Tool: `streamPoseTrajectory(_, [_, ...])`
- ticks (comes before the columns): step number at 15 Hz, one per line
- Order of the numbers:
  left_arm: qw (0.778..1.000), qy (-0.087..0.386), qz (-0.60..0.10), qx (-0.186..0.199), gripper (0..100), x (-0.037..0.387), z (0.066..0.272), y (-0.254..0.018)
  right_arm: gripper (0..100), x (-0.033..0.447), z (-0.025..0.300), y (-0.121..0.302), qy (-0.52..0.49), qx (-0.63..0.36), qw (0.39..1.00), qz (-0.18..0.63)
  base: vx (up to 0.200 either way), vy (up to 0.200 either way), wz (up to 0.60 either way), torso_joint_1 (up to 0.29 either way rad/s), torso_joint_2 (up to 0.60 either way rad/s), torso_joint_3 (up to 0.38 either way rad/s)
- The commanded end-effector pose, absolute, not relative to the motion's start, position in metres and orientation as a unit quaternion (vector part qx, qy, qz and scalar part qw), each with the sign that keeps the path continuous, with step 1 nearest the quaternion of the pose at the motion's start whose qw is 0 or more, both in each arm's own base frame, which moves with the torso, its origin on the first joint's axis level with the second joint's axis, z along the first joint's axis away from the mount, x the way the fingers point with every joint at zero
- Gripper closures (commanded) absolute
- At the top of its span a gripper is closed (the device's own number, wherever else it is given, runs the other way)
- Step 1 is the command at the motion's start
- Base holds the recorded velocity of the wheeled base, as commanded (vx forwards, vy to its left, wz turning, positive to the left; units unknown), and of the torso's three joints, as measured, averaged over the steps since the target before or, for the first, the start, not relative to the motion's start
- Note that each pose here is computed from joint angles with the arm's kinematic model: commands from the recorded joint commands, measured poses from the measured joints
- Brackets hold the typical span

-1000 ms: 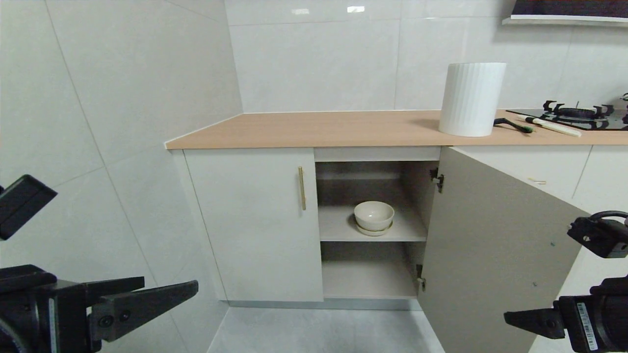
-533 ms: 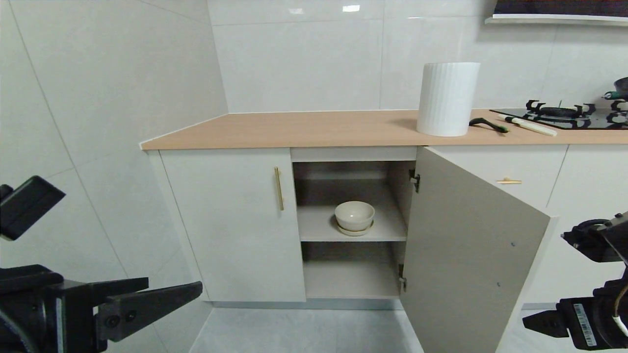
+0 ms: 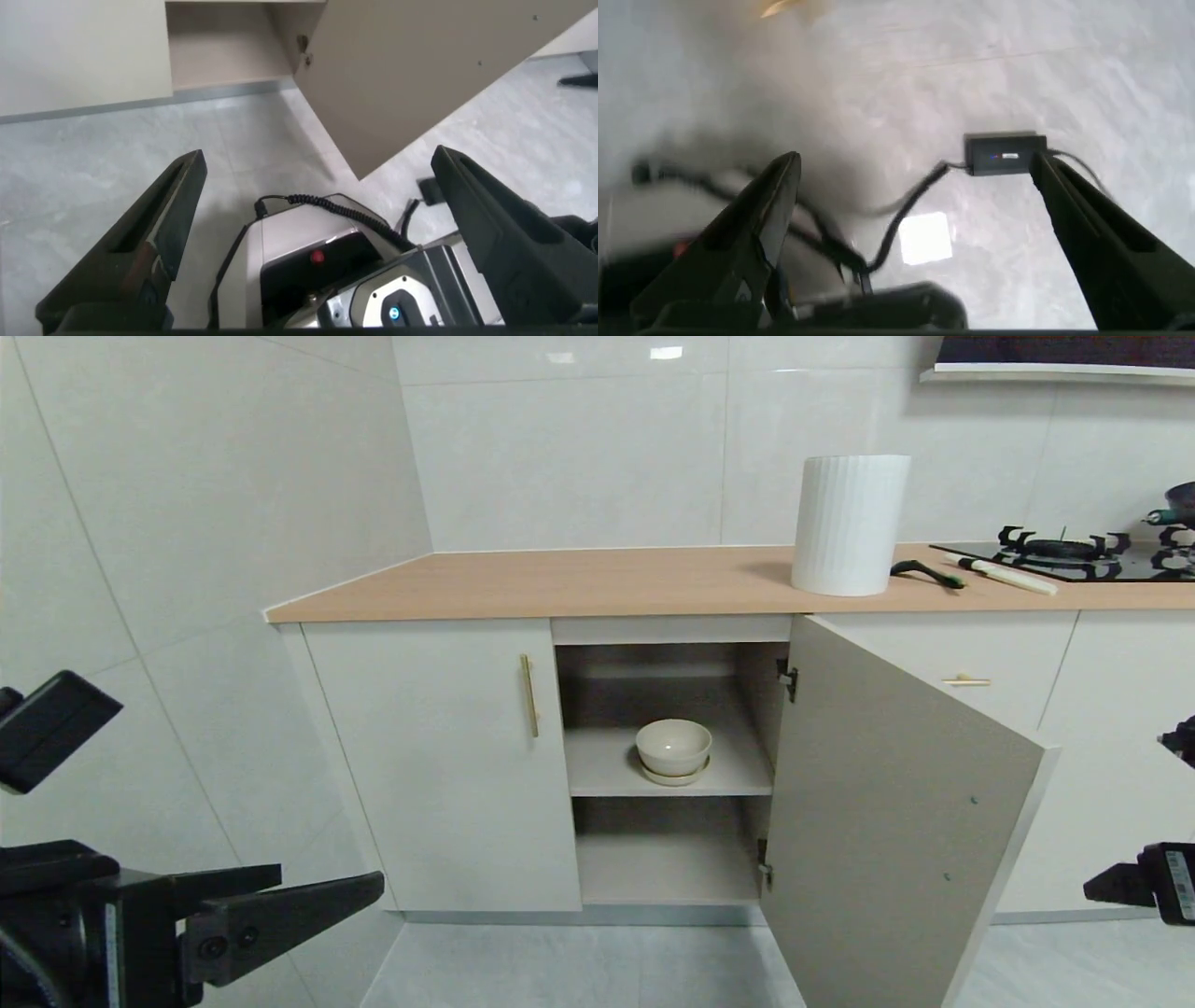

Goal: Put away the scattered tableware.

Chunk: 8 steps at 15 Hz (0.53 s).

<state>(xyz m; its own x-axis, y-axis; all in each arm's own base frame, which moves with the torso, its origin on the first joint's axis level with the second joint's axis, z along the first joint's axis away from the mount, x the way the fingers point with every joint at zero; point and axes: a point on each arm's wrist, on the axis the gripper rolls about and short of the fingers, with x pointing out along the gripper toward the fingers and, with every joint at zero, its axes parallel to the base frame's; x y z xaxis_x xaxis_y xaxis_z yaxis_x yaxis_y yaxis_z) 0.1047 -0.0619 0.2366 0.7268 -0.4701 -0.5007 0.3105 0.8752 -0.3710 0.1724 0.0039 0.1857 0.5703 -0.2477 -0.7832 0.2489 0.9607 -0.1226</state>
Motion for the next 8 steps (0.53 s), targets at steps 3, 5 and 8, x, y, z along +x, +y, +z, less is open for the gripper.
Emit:
streamPoseTrajectory(3, [0.919,0.304,-0.212,-0.132,0,0.105,0.236,-0.062,0,0.209,0.165,-0.019,0.451,0.031,0.871,-0.190,0.000,0.000,0.00,0.000,0.00,0.000])
streamPoseTrajectory(5, [0.920,0.303,-0.211,-0.133,0,0.105,0.236,-0.062,0,0.225,0.158,-0.022,0.435,0.070,0.880,-0.177,0.000,0.000,0.00,0.000,0.00,0.000])
streamPoseTrajectory(8, [0.920,0.303,-0.212,-0.133,0,0.105,0.237,-0.062,0,0.239,0.150,-0.022,0.426,0.111,0.882,-0.166,0.000,0.000,0.00,0.000,0.00,0.000])
